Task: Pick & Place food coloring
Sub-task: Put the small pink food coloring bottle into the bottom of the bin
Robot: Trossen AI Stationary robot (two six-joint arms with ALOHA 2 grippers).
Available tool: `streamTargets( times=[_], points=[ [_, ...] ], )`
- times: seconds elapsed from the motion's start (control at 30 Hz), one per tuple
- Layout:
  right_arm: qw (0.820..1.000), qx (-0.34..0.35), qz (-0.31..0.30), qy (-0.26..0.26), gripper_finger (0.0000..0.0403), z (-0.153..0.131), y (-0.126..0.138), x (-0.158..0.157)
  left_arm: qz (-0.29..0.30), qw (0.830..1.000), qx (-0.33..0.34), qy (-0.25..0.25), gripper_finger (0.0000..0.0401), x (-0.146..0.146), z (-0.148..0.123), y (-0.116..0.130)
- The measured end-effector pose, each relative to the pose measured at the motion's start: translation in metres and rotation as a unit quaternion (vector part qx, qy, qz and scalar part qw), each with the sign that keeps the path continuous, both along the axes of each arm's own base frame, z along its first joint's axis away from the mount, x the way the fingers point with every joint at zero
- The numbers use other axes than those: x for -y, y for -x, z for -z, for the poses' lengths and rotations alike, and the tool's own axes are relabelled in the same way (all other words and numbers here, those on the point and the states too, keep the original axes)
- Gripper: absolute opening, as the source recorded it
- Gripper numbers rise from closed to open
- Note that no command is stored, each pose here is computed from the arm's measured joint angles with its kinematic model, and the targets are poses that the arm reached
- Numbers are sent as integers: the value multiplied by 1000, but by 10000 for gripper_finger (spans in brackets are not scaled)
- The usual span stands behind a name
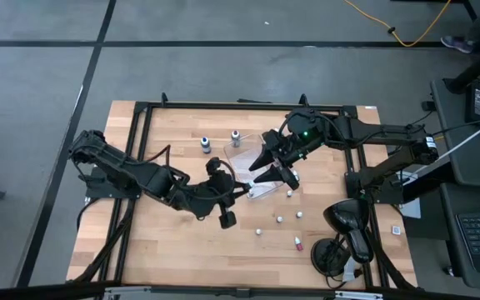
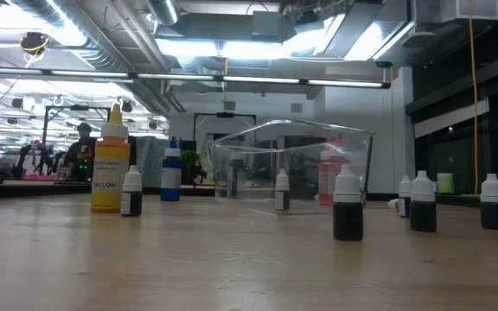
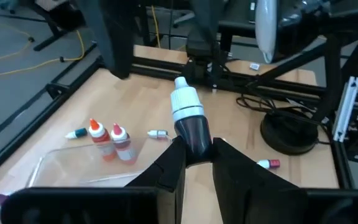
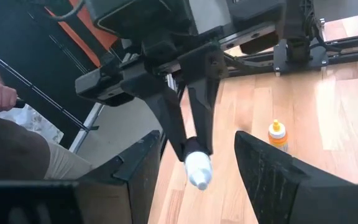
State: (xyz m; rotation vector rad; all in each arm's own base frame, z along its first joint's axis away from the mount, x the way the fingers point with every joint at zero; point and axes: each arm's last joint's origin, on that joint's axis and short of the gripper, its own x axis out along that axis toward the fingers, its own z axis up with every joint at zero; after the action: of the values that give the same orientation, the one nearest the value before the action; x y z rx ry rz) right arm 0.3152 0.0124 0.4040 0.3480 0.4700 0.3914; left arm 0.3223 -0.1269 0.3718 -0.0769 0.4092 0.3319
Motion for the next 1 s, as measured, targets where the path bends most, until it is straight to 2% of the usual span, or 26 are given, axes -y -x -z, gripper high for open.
streamTargets(
  times=[0.37,0.7,0.8,1.0],
  points=[
    [1000,-14,-4,-2,208,2,1,0,-4,999,26,-24,57,-1,-6,-4],
    [1000,-28,-4,-2,206,5,2,0,-36,998,39,-37,57,-3,-8,-4],
    [1000,-29,-5,-1,188,5,3,0,-35,998,38,-40,57,-3,-8,-4],
    [1000,-26,-6,3,124,5,2,0,-35,998,37,-41,57,-3,-8,-4]
  ],
)
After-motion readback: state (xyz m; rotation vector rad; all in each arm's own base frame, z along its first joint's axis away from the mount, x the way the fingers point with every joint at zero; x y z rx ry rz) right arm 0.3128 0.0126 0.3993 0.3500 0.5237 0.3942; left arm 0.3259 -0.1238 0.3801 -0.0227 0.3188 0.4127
